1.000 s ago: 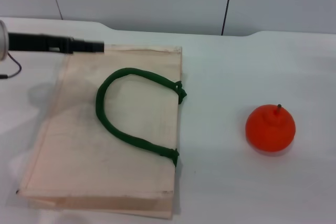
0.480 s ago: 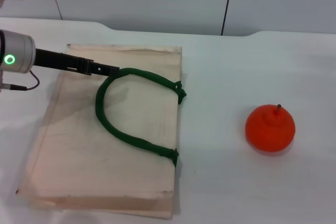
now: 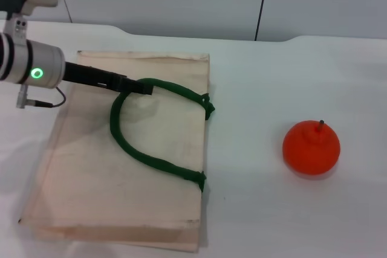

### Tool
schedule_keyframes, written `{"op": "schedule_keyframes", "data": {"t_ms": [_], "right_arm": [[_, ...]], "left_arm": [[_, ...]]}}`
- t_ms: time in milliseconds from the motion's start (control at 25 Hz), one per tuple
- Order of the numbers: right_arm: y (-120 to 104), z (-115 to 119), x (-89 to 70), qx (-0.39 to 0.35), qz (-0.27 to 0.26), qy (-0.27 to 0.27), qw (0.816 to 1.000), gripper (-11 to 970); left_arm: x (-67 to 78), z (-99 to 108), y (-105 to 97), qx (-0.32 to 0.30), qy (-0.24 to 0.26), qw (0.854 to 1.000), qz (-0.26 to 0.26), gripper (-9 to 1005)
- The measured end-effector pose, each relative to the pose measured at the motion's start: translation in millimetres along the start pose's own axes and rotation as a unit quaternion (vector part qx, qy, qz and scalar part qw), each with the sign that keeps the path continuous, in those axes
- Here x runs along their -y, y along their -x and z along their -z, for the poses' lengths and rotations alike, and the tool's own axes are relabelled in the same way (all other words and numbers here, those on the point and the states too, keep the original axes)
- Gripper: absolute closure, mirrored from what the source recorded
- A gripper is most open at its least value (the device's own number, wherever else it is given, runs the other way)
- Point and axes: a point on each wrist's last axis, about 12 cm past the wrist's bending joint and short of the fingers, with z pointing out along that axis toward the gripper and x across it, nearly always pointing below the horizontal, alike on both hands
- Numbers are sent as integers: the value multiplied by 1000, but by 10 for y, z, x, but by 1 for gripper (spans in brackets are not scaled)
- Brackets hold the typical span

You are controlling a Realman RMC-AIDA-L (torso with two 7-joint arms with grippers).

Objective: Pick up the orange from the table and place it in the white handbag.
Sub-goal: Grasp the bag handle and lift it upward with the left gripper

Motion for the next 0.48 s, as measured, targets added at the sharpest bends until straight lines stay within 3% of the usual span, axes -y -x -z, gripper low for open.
{"op": "schedule_keyframes", "data": {"t_ms": [480], "right_arm": [[-37, -59, -60, -27, -4, 3, 1000, 90]], "left_arm": [[0, -66, -9, -15, 18, 1000, -9, 239]]}}
